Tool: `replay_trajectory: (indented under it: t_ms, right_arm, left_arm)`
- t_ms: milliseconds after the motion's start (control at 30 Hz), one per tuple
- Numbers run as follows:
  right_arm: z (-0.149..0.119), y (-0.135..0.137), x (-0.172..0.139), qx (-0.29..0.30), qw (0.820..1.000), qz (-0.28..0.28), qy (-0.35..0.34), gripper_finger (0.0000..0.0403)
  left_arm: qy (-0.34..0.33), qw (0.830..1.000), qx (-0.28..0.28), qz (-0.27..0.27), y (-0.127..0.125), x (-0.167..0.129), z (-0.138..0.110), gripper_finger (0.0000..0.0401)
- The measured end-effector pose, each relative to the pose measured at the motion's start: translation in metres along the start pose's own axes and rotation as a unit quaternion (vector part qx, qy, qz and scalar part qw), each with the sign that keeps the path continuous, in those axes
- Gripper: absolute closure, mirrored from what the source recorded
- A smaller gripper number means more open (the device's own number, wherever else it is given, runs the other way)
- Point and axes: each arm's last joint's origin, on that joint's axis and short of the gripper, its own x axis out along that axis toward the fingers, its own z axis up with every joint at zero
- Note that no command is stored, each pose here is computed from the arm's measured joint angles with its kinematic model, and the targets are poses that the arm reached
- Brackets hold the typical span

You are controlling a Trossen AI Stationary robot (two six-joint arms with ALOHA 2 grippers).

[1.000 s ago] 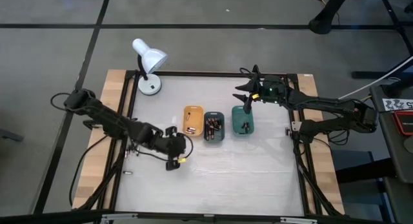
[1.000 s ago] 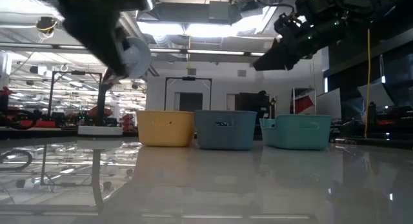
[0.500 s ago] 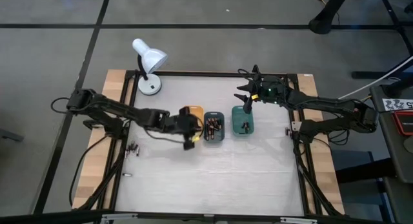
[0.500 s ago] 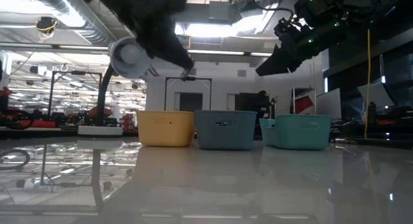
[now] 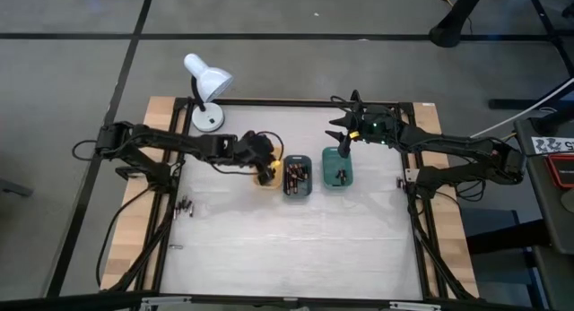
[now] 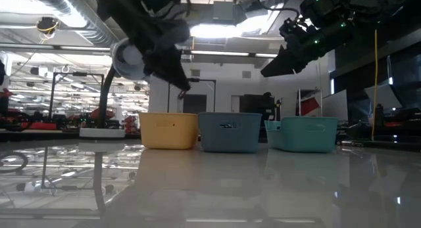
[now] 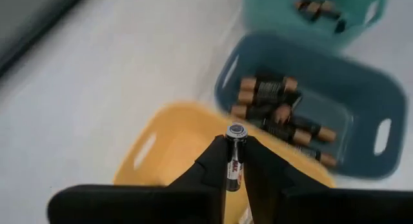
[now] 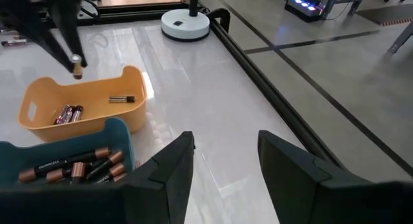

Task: Sort batteries
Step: Put the silver battery into the yellow bin

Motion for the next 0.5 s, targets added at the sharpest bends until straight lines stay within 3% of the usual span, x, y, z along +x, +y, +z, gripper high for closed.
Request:
replay_trajectory:
  t_ms: [133, 500]
  right_arm:
    - [0.000, 0.000, 0.000, -0.003, 1.000, 0.000, 0.000, 0.0230]
    - [0.000, 0.000, 0.000, 0.008, 1.000, 0.000, -0.002, 0.0230]
  left_arm:
    - [0.049, 0.998, -0.033, 0.000, 0.005, 0.002, -0.008, 0.0348]
    - [0.069, 0.998, 0.009, 0.000, 0.003, -0.003, -0.004, 0.0250]
